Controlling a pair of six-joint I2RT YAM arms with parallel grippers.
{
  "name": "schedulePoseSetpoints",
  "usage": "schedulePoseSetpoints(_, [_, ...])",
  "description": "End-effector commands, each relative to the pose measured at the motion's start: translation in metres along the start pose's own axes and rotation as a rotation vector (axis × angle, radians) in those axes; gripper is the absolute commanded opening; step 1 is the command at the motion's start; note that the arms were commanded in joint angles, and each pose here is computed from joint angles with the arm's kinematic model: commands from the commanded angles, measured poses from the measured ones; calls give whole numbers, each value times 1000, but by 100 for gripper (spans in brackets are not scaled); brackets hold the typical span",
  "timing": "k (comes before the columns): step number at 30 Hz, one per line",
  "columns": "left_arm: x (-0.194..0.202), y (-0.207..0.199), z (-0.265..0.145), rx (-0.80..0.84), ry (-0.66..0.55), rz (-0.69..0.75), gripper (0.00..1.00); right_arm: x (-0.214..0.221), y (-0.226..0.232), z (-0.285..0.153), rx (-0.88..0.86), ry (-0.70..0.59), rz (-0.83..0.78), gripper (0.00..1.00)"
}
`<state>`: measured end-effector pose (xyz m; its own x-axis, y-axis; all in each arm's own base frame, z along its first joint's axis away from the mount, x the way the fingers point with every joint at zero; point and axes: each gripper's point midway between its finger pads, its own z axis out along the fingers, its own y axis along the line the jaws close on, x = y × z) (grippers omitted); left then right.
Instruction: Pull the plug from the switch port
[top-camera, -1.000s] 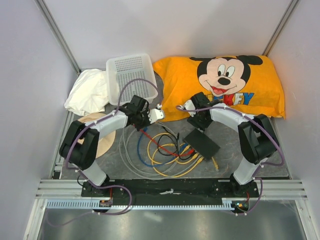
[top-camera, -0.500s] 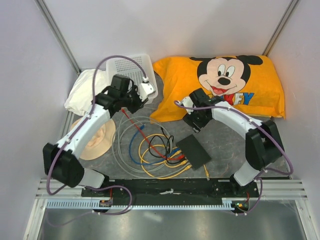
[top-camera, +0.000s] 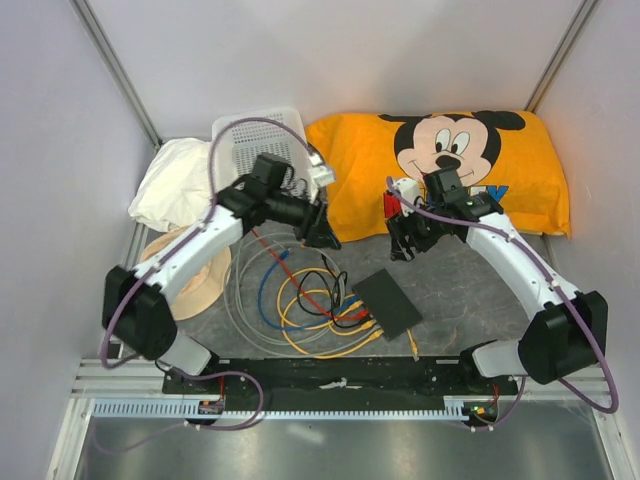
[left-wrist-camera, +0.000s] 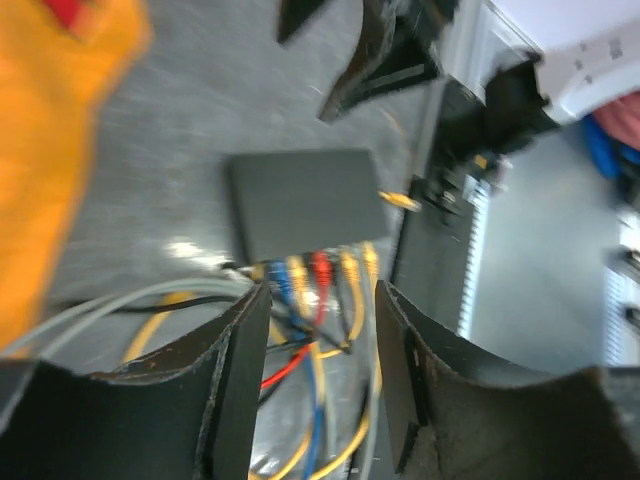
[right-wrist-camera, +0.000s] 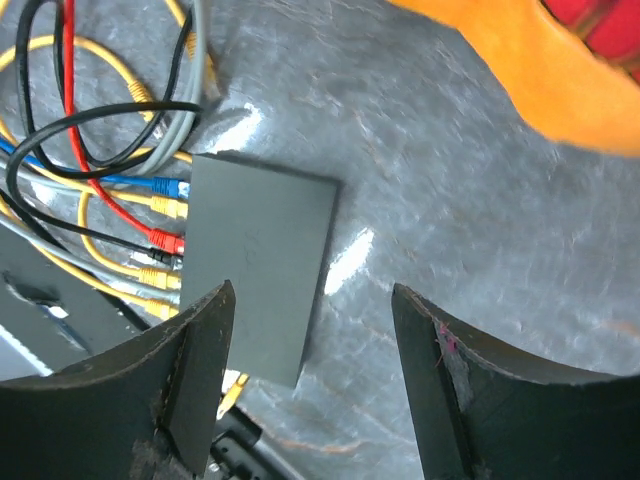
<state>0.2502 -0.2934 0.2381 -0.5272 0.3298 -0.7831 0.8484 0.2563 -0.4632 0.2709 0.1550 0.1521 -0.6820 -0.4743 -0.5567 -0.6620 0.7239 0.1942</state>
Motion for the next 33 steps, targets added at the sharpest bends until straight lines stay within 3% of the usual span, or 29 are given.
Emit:
schedulePoseSetpoints(1, [18,-52,55,238,112,-20,52,5,-6,-21,-35,-49,118,73])
schedulePoseSetpoints(6, [70,-18,103,165,273,-158,44,12,-5,-30,-110,-39,178,71])
schedulePoseSetpoints(10, [99,16,114,50,339,-167,44,23,-4,-33,-86,-47,143,71])
schedulePoseSetpoints(21, [143,46,119,-25,471,-189,41,35,4,-31,-113,-45,105,73])
schedulePoseSetpoints(27, [148,34,113,4,460,-225,40,34,4,-19,-151,-45,74,73])
schedulePoseSetpoints(33, [155,32,109,32,425,-341,41,39,24,-10,-187,-56,-101,74])
